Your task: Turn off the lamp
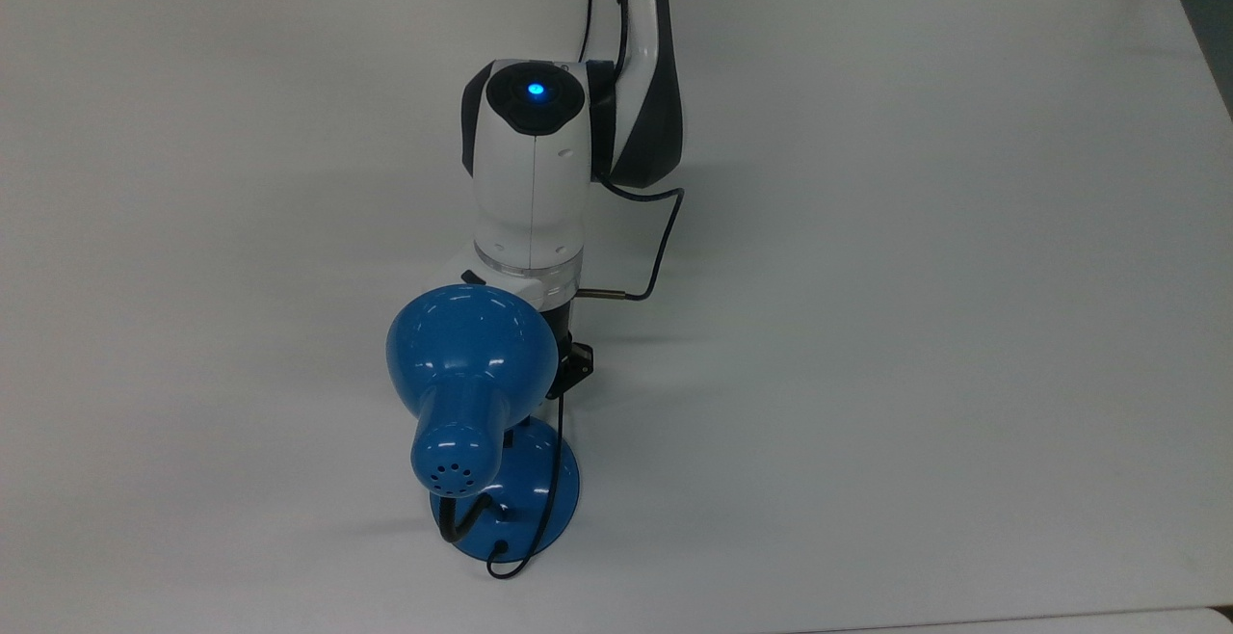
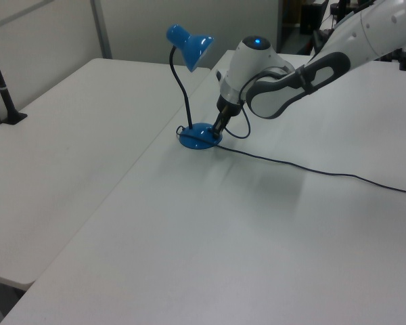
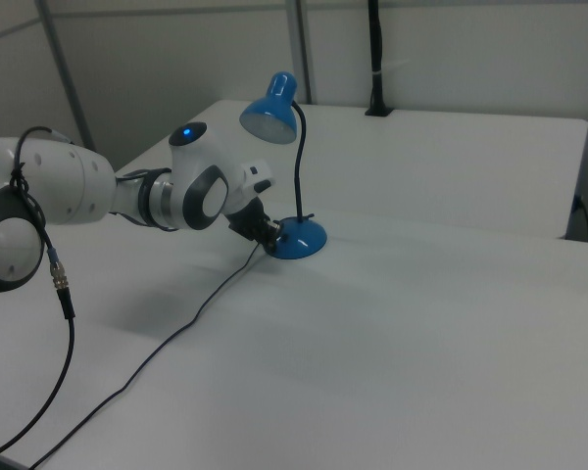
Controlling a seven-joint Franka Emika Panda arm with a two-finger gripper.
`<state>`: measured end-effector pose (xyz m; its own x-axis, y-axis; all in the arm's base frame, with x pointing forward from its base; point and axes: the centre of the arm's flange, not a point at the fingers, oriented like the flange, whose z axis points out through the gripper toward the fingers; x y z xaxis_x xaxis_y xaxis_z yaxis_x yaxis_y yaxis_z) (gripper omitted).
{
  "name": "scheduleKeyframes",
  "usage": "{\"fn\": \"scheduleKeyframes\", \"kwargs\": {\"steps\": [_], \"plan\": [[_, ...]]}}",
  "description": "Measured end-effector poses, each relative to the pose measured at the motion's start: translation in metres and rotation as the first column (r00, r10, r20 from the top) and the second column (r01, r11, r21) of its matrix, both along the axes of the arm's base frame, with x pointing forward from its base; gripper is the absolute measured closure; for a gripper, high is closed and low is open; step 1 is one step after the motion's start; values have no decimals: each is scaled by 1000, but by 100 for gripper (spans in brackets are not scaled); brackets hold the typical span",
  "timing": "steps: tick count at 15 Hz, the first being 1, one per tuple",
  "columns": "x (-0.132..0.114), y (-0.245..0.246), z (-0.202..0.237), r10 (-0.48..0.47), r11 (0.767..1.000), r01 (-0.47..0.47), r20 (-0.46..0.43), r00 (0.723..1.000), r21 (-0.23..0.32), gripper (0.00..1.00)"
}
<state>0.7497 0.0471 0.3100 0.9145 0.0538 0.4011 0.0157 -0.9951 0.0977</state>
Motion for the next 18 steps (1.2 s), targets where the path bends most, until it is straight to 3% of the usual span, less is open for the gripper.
{"fn": "scheduleKeyframes", "kwargs": {"steps": [3,5,7,10,11,14,15,18], "plan": [[-18,-4,-3,-12,1000,12,-36,999,13,99],[-31,-10,22,-38,998,42,-94,995,42,99],[-52,-19,66,-57,996,72,-224,973,60,99],[-98,-40,143,-54,994,89,-394,917,71,93],[-113,-49,164,-53,994,90,-424,904,68,89],[-148,-80,208,-36,993,83,-471,881,79,56],[-159,-91,222,-25,993,76,-480,877,87,41],[-174,-103,241,-21,992,78,-480,877,99,12]]}}
